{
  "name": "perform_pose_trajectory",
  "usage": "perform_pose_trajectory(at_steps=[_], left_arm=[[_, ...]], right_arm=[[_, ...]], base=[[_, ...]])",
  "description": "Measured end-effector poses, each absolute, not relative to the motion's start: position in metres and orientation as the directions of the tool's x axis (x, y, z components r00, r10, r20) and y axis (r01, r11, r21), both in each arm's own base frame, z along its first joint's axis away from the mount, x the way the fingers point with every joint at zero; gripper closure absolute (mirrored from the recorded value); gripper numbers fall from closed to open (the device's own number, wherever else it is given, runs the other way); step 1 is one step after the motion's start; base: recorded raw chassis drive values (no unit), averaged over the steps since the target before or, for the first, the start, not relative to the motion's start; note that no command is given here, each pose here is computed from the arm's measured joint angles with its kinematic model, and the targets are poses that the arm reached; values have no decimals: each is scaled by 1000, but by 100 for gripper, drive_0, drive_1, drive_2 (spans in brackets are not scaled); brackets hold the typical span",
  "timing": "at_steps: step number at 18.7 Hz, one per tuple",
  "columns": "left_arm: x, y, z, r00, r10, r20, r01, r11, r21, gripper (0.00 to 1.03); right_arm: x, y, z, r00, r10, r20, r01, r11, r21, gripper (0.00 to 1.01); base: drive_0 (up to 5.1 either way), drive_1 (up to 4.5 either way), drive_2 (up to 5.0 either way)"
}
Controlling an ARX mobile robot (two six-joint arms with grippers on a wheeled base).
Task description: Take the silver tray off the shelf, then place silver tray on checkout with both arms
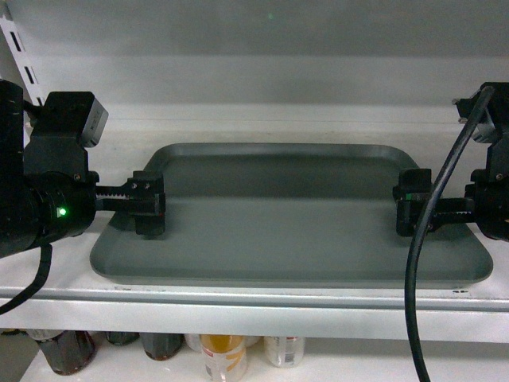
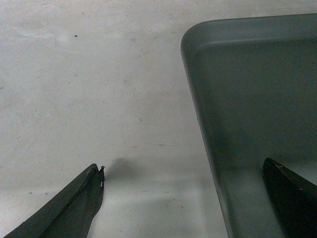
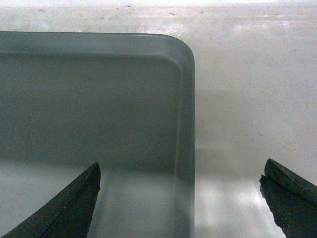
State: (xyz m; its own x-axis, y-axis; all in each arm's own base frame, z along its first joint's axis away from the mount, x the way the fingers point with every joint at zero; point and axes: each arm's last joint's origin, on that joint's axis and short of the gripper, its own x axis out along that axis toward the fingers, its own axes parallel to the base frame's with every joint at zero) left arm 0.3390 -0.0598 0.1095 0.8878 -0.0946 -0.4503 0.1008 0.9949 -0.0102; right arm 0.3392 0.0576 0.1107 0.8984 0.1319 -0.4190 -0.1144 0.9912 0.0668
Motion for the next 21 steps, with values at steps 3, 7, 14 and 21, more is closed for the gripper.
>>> perform_pose_trajectory(at_steps=[3,7,14,21], left_arm=[[341,-60,110,889,-93,-449,100,995,-9,5],[342,-61,110,889,-93,-449,100,995,-8,5],[343,-65,107,893,-92,-441,112,994,18,5],[340,-75,104,900,-110,-421,149,987,63,70]], right_arm=[[347,58,109,898,121,-423,-104,993,64,3],[353,55,102,894,103,-436,-81,994,70,3],[355,50,101,897,91,-433,-62,995,80,3],[350,47,97,902,93,-421,-61,994,89,3]], base=[[0,0,0],[0,0,0],[0,0,0],[0,0,0]])
